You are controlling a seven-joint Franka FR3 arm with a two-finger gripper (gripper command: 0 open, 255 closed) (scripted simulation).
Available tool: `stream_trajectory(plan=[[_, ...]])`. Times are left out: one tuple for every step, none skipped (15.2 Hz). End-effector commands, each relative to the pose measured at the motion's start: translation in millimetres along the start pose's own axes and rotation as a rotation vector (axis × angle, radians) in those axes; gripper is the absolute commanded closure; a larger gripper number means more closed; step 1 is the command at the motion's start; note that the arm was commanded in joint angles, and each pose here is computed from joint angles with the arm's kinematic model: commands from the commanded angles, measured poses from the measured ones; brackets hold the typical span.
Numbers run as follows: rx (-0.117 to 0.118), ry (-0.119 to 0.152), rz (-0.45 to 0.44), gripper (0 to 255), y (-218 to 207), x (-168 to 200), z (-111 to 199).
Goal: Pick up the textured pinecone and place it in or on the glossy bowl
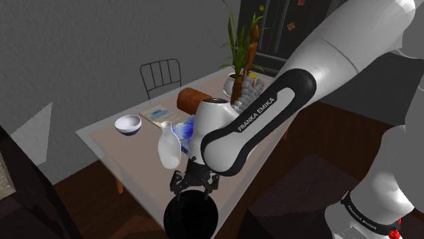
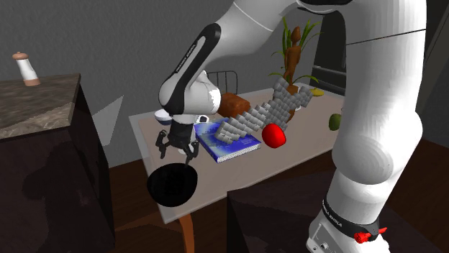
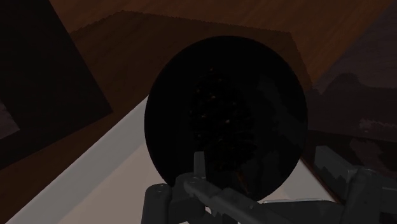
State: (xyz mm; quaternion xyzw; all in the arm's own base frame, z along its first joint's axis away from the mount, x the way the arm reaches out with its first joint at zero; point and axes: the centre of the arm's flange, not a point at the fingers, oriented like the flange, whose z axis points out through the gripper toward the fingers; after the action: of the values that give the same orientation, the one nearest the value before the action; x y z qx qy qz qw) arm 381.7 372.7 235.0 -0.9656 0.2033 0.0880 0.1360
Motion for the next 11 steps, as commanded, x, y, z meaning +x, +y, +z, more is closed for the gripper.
stream_trajectory(plan=[[0.000,0.000,0.000,0,0,0,-21],[0.000,0.000,0.000,0,0,0,-34],[0.000,0.000,0.000,0,0,0,-45],[0.000,0.000,0.000,0,0,0,-45],[0.000,0.000,0.000,0,0,0,-44],[0.000,0.000,0.000,0,0,0,-44],[0.000,0.000,0.000,0,0,0,-44],[0.000,0.000,0.000,0,0,0,-45],[0.000,0.000,0.000,0,0,0,-45],[0.000,0.000,0.000,0,0,0,-45],[0.000,0.000,0.000,0,0,0,-45]])
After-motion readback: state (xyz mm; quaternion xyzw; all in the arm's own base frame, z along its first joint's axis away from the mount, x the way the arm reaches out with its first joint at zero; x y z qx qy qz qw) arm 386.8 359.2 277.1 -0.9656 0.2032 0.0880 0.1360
